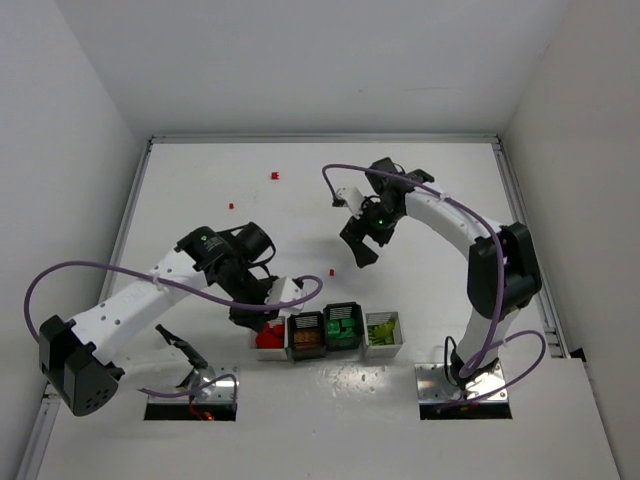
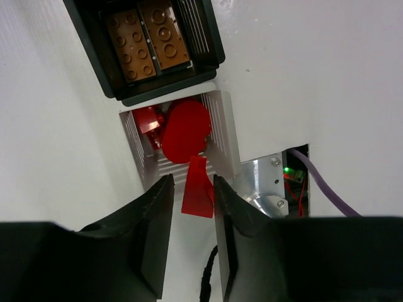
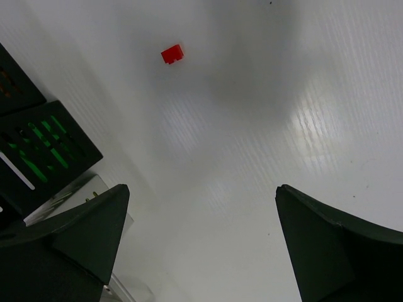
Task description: Sort the legos into containers by color
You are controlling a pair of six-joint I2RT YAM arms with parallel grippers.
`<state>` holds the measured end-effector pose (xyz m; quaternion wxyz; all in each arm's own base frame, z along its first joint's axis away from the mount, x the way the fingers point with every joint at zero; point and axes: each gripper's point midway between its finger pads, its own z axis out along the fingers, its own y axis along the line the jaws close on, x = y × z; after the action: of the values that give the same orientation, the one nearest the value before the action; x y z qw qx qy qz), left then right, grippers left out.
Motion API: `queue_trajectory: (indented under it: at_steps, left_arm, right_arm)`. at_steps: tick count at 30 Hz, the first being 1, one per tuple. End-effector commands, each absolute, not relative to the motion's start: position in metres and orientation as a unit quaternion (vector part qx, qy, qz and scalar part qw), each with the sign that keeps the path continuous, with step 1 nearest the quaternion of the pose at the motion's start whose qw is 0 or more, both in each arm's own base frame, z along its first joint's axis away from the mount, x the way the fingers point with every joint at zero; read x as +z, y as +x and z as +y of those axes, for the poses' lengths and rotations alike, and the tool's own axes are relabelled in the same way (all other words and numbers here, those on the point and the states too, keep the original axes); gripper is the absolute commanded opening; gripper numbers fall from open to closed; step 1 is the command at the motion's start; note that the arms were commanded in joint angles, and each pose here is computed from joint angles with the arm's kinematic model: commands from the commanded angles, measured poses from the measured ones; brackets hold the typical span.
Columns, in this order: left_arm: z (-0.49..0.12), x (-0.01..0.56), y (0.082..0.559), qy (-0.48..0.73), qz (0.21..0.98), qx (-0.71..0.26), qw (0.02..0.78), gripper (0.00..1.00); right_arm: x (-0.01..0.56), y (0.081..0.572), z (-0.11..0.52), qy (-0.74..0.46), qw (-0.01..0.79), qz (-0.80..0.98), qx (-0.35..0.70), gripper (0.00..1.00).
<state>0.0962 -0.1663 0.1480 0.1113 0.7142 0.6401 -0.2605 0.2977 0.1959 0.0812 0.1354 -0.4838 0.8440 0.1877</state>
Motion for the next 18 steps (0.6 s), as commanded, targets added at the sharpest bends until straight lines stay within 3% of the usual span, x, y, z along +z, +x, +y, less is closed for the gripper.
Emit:
queue_trajectory:
  at_steps: [1,5,10,14,18]
  left_arm:
    - [-0.167,0.152,0.099,0.730,0.622,-0.250,0.133,0.43]
    - [-0.168,0.151,0.108,0.726,0.628,-0.231,0.158,0.59]
    - [-0.176,0.159,0.123,0.708,0.640,-0.222,0.202,0.61]
    - [-0.190,0.206,0.169,0.632,0.669,-0.220,0.323,0.61]
    - [-0.196,0.256,0.223,0.480,0.716,-0.229,0.453,0.64]
  right_arm:
    - [0.091,0.308,0.207,-0.500,0.158,0.832,0.181,1.00]
    - [0.092,0.302,0.215,-0.508,0.156,0.825,0.192,0.98]
    - [0.089,0.297,0.222,-0.518,0.154,0.819,0.194,0.91]
    - [0.087,0.292,0.227,-0.527,0.156,0.813,0.191,0.88]
    - [0.082,0.299,0.230,-0.536,0.165,0.811,0.167,0.86]
